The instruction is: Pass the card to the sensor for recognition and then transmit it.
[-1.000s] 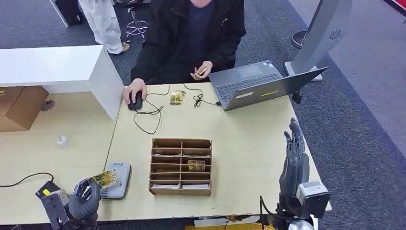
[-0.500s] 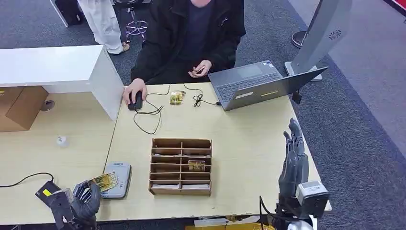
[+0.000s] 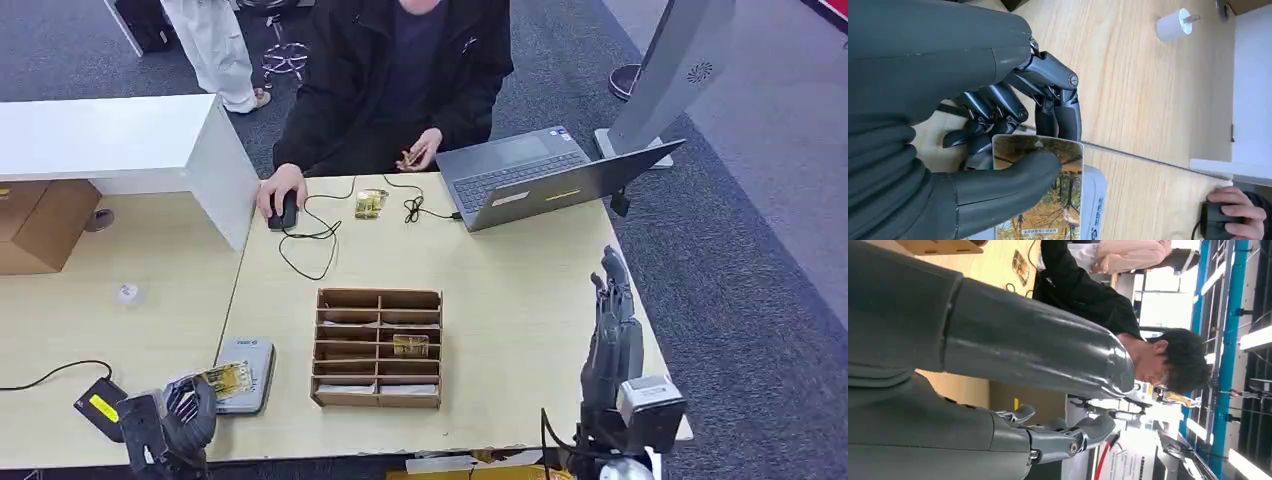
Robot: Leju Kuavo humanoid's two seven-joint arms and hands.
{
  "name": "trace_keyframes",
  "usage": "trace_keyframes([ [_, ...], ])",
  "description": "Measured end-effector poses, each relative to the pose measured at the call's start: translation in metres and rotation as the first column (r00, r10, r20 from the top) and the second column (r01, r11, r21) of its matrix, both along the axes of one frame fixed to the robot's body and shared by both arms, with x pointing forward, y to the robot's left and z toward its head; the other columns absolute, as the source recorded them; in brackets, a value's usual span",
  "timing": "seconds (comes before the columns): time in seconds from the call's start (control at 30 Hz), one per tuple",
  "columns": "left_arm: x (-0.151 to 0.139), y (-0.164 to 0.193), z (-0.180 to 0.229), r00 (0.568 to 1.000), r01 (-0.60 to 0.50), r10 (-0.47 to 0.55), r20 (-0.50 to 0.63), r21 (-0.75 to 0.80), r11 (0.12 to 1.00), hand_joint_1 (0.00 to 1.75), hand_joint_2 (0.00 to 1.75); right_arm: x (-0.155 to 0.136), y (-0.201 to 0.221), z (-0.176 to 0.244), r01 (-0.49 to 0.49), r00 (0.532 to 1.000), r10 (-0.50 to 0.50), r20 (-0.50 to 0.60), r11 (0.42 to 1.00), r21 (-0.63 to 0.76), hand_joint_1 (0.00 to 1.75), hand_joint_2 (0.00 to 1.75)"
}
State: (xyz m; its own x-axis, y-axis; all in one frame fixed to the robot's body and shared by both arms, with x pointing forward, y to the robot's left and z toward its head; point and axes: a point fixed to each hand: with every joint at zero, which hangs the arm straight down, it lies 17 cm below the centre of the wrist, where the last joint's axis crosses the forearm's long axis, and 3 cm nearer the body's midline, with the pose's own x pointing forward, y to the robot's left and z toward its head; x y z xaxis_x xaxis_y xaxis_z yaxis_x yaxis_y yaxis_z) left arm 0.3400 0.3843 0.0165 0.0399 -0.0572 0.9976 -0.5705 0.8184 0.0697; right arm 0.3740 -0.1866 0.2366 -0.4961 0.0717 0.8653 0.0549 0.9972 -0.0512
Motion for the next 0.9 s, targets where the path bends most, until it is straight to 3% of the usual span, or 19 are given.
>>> trace_keyframes([
  [0.9, 0.004, -0.001, -0.012, 0.999, 0.019, -0.019, -0.04, -0.01, 1.0, 1.75, 1.75, 0.002, 0.001, -0.001, -0.003, 1.0, 0.003, -0.002, 1.0, -0.005, 0.0, 0.0],
])
